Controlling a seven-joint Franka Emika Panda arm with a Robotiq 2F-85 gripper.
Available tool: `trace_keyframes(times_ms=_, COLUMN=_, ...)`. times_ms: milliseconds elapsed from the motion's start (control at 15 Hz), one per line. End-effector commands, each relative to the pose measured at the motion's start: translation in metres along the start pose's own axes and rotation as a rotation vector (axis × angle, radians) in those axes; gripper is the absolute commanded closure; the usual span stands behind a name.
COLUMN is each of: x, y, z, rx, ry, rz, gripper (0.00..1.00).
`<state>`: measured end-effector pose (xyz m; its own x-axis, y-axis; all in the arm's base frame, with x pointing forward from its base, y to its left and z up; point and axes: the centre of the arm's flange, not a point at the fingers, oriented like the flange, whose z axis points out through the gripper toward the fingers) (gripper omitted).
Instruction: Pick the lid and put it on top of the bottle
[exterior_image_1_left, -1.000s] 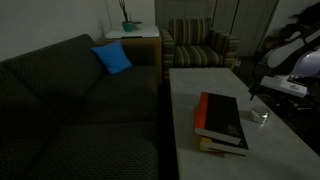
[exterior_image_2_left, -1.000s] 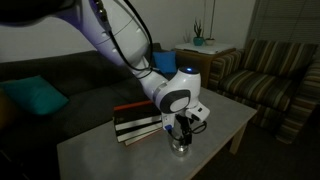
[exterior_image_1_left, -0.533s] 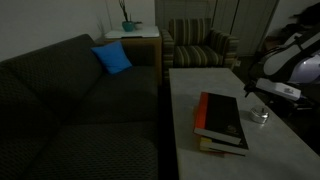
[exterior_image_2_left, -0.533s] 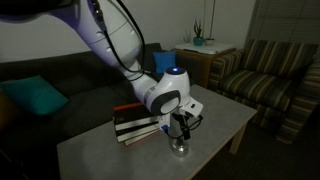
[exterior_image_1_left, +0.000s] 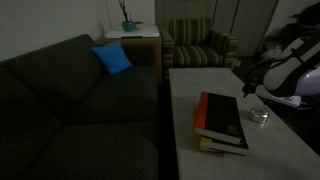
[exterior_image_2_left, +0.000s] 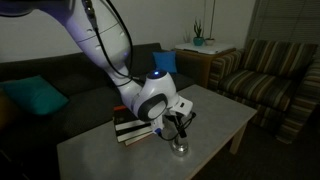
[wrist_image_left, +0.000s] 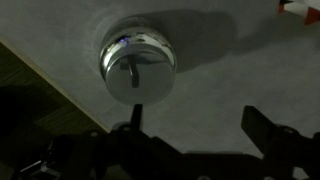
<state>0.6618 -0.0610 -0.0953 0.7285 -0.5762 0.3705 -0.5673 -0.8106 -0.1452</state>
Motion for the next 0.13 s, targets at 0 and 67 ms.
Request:
trace_keyframes(times_ms=0, x=-0.0123, y=0.0074, z=-0.0216, rx=-0.018, ry=0.029, rz=-0.021, gripper=0.00)
trace_keyframes(times_ms=67, x=-0.0132, y=0.0082, z=-0.0219, rx=-0.019, ry=0.039, rz=-0.026, gripper=0.00)
